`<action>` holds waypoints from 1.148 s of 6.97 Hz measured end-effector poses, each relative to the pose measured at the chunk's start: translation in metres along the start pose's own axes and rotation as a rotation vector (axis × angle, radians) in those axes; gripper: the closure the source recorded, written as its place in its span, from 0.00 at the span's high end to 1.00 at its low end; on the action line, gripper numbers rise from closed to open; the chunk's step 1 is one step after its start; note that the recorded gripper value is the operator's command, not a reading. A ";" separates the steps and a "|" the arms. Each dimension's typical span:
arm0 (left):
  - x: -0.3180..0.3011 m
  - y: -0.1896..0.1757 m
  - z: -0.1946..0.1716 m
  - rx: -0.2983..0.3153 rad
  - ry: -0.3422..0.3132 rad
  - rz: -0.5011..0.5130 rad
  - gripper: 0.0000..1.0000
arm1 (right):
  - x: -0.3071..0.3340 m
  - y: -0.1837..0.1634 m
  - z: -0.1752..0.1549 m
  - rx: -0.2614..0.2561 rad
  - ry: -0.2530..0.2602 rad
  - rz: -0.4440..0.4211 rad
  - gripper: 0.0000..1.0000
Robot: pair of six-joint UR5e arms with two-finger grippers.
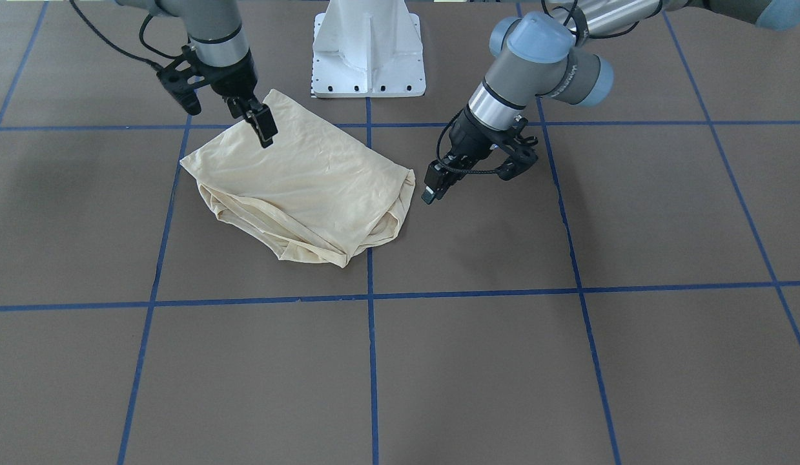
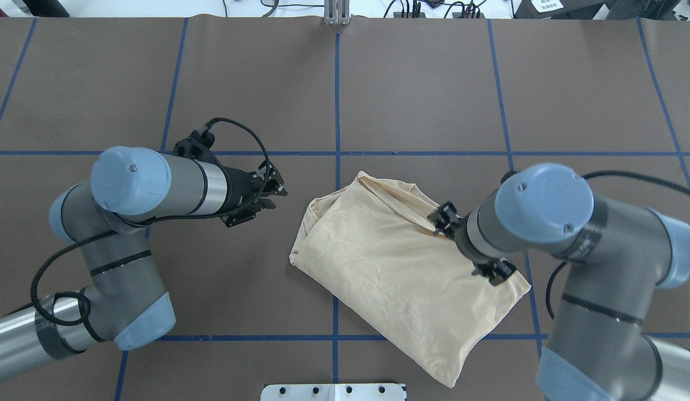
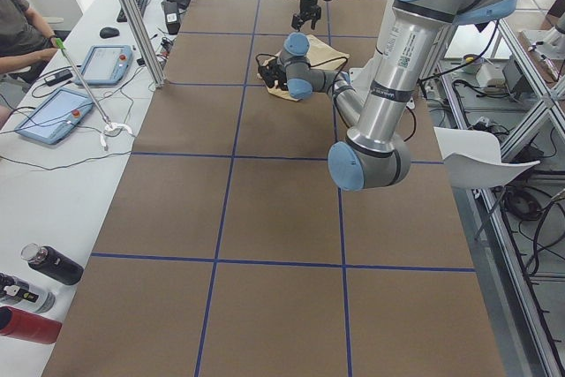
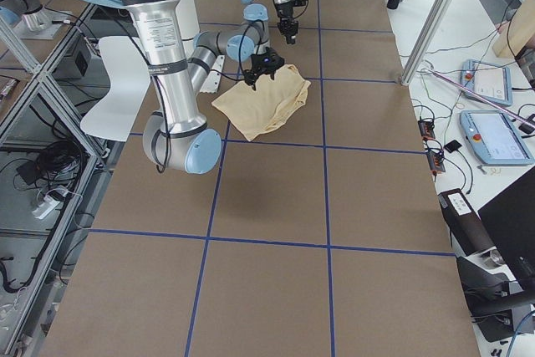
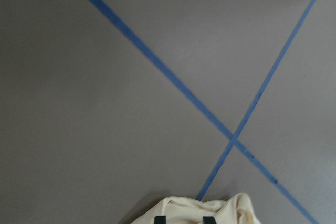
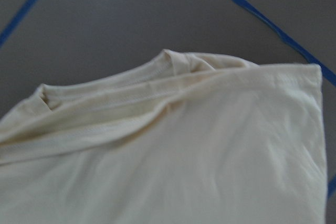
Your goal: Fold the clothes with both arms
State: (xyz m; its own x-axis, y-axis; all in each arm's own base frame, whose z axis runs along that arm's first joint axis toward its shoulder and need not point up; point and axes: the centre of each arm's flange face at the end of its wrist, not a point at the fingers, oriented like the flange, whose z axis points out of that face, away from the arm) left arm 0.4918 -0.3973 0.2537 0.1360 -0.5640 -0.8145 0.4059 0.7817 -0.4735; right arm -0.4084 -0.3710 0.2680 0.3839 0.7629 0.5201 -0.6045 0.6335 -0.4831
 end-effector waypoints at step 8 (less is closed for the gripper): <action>-0.048 0.090 0.047 -0.011 -0.120 0.024 0.48 | -0.087 -0.127 0.041 0.007 -0.085 0.076 1.00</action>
State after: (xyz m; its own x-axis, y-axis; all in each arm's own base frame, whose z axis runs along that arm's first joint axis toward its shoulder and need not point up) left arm 0.5645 -0.3121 0.2655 0.2526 -0.5723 -0.7802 0.3915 0.7978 -0.4585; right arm -0.3934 -0.5234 0.3126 0.2761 0.7950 0.5401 -0.6346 0.5728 -0.5188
